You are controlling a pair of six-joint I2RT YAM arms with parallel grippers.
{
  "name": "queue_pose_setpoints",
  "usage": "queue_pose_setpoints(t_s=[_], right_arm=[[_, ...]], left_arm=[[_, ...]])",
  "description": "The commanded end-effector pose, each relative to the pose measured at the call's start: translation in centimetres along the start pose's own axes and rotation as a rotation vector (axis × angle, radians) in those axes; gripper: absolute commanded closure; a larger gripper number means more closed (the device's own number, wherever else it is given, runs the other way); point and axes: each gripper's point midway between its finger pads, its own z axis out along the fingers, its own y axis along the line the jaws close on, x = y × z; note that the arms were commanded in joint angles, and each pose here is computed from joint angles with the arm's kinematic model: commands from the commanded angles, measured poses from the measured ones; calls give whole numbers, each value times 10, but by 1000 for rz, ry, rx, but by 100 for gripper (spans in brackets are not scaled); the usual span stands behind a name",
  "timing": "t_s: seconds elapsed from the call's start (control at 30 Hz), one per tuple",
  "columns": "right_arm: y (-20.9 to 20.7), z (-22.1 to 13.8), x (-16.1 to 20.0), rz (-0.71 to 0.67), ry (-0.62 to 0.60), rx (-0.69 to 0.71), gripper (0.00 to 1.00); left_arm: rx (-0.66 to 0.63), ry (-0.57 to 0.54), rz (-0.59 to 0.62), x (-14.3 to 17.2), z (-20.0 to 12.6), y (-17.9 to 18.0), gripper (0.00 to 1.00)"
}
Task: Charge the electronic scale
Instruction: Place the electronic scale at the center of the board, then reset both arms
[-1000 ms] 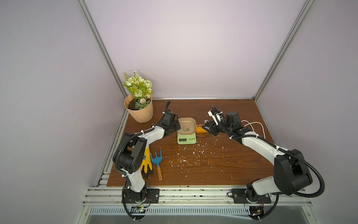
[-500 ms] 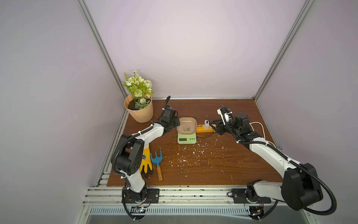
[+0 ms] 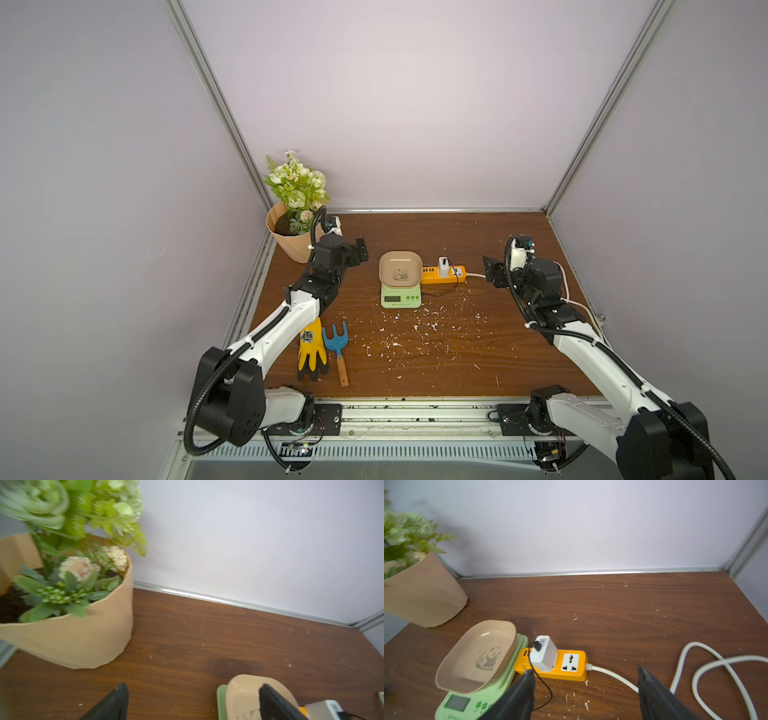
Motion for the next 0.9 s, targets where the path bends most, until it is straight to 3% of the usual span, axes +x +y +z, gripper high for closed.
queue_pose_setpoints(t_s=[0.0,0.17,0.3,0.47,0.67,0.77,0.87], right_arm=[[-28,-12,-25,8,-120,139,11],[-70,-20,-13,42,-134,298,1],[-100,-33,4,73,-185,402,1],[-136,-48,32,91,-226,552,1],[-148,-51,51,74,-269,582,1],[-153,-44,58,45,-242,598,1],[-151,-27,60,5,-192,565,1]], left_arm=[[-114,-140,55,-19,-17,29,1],[-264,-233,61,-12,-43,69,1],[-377,-254,79,10,-54,103,1],[-474,-257,10,40,-56,143,1],[-503,-229,117,58,-47,149,1],[-421,-221,217,65,-37,137,1],[-373,-182,230,77,-26,135,1]])
